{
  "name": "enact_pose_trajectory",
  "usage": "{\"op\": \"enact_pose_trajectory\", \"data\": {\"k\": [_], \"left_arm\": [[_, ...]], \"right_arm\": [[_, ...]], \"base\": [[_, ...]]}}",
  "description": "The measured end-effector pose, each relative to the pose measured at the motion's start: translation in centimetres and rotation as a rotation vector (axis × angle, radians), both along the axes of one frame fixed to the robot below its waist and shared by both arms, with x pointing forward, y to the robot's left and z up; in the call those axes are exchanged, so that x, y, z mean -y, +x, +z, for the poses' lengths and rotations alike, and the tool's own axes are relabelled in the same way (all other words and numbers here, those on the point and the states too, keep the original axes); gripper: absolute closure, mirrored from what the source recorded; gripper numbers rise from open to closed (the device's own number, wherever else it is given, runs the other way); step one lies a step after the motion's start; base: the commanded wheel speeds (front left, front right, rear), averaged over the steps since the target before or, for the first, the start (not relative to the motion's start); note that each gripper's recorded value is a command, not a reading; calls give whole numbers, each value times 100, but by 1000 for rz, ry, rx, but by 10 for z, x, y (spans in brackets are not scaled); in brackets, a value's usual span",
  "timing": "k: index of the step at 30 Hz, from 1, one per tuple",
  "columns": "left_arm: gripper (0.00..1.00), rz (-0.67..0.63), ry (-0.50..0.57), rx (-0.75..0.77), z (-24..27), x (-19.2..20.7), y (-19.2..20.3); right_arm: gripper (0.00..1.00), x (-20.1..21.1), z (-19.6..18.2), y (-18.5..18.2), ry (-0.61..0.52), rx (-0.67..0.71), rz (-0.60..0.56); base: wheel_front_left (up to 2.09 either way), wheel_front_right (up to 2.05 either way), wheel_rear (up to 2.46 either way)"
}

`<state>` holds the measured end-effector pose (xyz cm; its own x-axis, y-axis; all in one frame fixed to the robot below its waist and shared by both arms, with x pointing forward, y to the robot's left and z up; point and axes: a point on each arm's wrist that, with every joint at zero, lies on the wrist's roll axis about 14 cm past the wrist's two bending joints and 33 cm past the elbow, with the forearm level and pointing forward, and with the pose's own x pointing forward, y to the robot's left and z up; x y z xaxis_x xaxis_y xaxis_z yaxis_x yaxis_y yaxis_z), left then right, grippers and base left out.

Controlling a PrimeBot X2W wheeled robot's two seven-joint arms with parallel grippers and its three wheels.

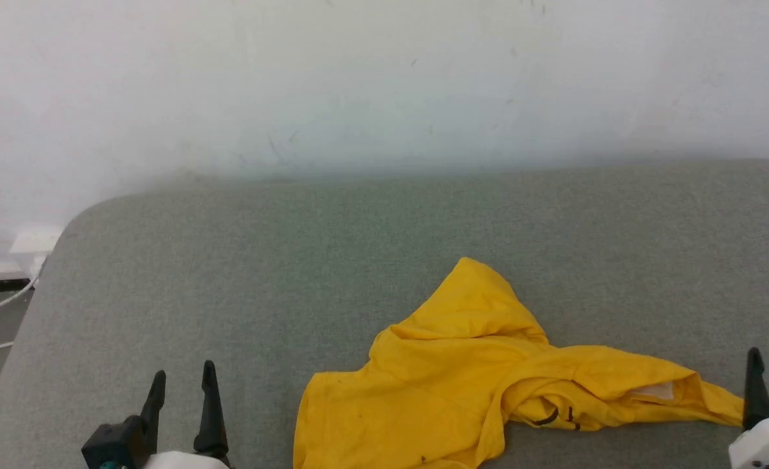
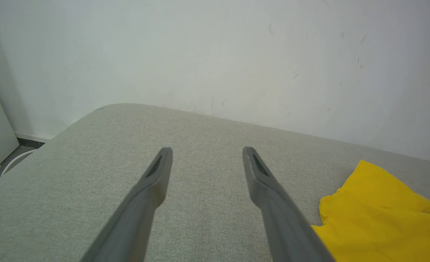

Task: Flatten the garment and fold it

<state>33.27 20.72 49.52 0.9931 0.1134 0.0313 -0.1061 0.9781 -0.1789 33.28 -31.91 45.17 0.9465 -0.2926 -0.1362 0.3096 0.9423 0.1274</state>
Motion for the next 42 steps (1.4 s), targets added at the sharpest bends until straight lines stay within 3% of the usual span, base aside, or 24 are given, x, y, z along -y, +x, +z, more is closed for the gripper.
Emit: {"op": "enact_pose_trajectory", "data": {"k": [10,14,19,25,31,32,33,34,35,39,42], "left_arm": [[0,-90,-15,-132,-21,19,-4],[0,-174,-5,-287,-49,37,-8],[0,-374,22,-525,-87,80,-14],[0,-500,111,-750,-120,101,-19],[0,-607,270,-933,-135,111,-21],[11,-624,300,-959,-136,112,-22],[58,-639,325,-981,-137,112,-22],[88,-652,336,-994,-137,113,-22],[100,-660,338,-1004,-137,114,-23],[100,-685,297,-975,-134,122,-24],[100,-607,209,-893,-128,115,-20]], "right_arm": [[0,-75,41,-9,-102,140,210],[0,-104,51,-15,-111,154,290],[0,-130,62,-17,-118,162,361],[0,-137,67,-17,-117,158,382],[0,-135,62,-19,-102,138,375],[0,-134,62,-19,-97,136,372],[0,-133,61,-19,-94,134,369],[0,-133,60,-19,-92,132,366],[0,-132,60,-19,-89,131,364],[0,-130,56,-19,-84,118,356],[0,-125,50,-19,-76,92,343]], "base": [[0,0,0],[0,0,0],[0,0,0],[0,0,0],[0,0,0],[0,0,0],[0,0,0],[0,0,0],[0,0,0],[0,0,0],[0,0,0]]}}
